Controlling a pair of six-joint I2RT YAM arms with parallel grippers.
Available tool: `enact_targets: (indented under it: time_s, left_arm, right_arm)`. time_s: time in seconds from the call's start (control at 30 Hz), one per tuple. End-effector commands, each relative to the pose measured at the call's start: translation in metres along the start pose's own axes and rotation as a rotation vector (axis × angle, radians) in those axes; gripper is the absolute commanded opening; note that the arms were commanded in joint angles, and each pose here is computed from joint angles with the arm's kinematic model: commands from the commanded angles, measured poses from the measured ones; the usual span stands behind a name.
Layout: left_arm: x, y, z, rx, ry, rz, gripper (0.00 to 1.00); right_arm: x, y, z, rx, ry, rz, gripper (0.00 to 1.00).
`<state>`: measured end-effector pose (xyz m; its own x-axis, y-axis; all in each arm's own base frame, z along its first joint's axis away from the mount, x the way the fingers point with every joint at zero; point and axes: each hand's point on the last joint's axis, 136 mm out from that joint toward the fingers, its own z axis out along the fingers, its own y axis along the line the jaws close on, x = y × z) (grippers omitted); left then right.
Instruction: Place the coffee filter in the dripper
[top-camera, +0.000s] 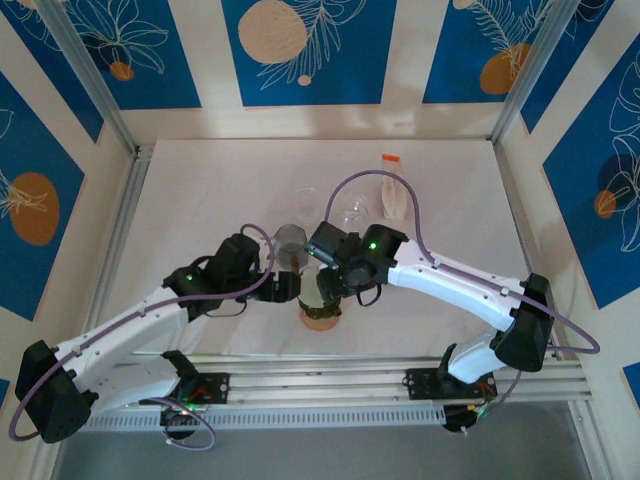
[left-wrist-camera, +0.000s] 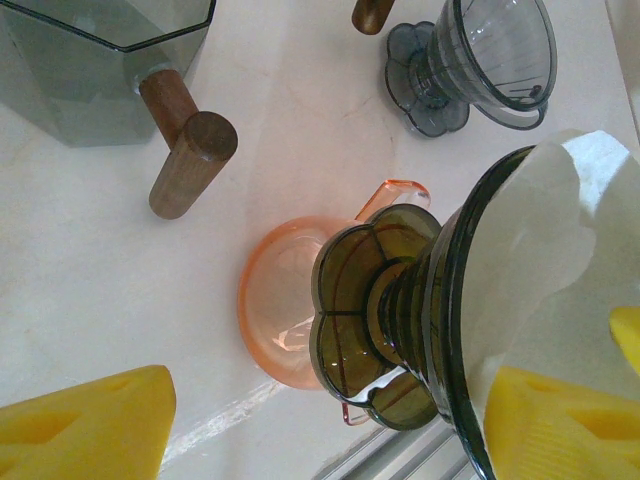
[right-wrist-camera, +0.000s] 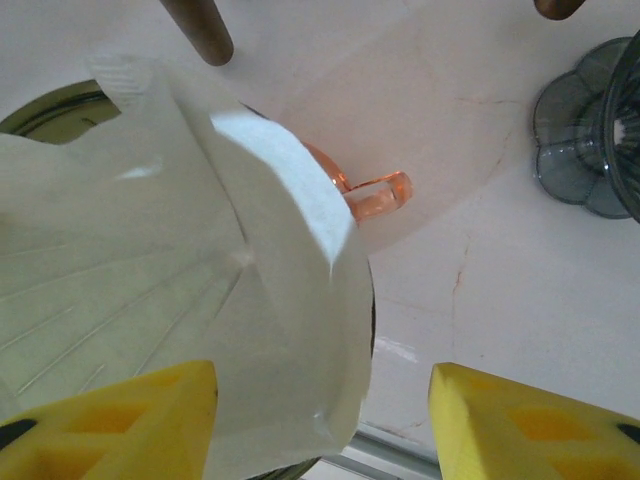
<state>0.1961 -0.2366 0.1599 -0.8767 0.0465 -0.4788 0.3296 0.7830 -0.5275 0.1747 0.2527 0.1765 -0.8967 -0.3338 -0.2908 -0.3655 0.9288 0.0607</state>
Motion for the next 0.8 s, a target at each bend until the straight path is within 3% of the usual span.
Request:
enact_targets:
  time_s: [0.0, 0.2, 0.5, 0.77]
  left_arm:
    - [0.000, 0.007, -0.002, -0.024, 0.001, -0.025, 0.79]
    - [-0.001, 0.007, -0.005, -0.023, -0.003, -0.047, 0.83]
    - [-0.028, -0.026, -0.023, 0.158, -0.120, -0.026, 0.97]
    - [-0.039, -0.030, 0.001, 0.164, -0.086, -0.018, 0.98]
  right_arm:
    - [0.013, -0.002, -0.005, -0.021, 0.025, 0.008, 0.57]
    - [0.018, -0.007, -0.004, -0.020, 0.031, 0.024, 0.51]
    - [0.012, -0.001, -0.005, -0.032, 0.018, 0.016, 0.50]
    - [0.010, 0.002, -0.003, -0.035, 0.017, 0.015, 0.50]
